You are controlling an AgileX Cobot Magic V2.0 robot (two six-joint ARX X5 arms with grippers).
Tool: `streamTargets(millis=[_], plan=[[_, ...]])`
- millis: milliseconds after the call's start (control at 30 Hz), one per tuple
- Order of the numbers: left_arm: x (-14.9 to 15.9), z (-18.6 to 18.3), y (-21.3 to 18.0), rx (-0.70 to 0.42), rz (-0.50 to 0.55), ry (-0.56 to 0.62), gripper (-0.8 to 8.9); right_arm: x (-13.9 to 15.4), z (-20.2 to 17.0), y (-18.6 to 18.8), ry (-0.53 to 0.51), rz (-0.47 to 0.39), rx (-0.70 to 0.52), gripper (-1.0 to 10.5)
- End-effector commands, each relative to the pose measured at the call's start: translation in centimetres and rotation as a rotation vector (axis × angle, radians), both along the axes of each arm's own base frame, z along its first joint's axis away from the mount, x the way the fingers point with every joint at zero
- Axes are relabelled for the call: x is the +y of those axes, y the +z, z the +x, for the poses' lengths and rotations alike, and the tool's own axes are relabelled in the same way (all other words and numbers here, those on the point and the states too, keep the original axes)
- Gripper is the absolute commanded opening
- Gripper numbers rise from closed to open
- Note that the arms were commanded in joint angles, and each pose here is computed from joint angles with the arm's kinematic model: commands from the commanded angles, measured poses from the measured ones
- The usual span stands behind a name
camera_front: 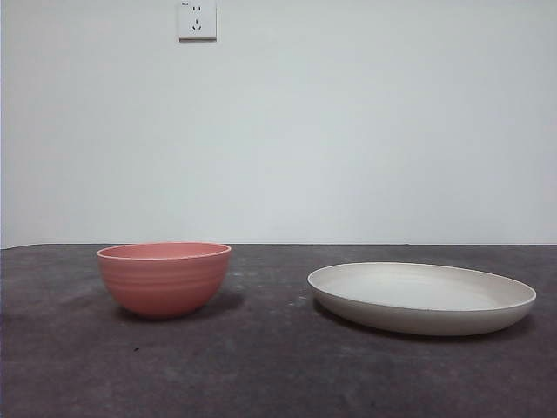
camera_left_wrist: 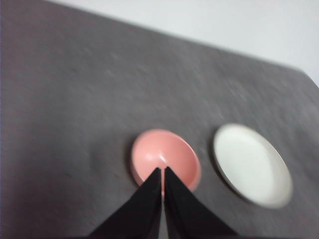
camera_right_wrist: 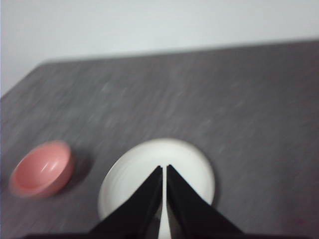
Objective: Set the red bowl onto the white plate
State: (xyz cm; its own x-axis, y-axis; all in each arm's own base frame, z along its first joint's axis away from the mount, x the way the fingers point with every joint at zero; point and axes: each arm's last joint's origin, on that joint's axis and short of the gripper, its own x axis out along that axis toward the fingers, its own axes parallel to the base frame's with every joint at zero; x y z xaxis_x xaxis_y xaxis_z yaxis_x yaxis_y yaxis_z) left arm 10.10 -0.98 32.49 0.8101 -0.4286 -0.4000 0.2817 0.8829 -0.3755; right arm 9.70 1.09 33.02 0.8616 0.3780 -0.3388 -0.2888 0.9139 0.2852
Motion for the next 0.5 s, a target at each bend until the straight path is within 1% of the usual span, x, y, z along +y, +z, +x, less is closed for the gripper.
streamTargets(millis=[33, 133, 300, 400, 500], plan=[[-0.3, 0.4, 1.1, 0.002, 0.045, -0.108, 0.08, 0.2, 0.6, 1.0, 0.097, -0.031, 0.037, 0.1], [-0.8, 0.6, 1.4, 0.063, 0.063, -0.199, 0.08, 0.6, 1.1, 1.4, 0.185, -0.028, 0.101, 0.1], [-1.8, 0.6, 1.3, 0.161, 0.113, -0.325, 0.08, 1.2, 1.5, 1.0, 0.286, -0.05, 0.226, 0.1], [-2.2, 0.5, 1.0, 0.196, 0.131, -0.381, 0.08, 1.5, 1.4, 0.4, 0.332, -0.067, 0.296, 0.1], [-2.4, 0.4, 0.9, 0.206, 0.134, -0.402, 0.08, 1.9, 1.2, 0.0, 0.37, -0.08, 0.341, 0.1]])
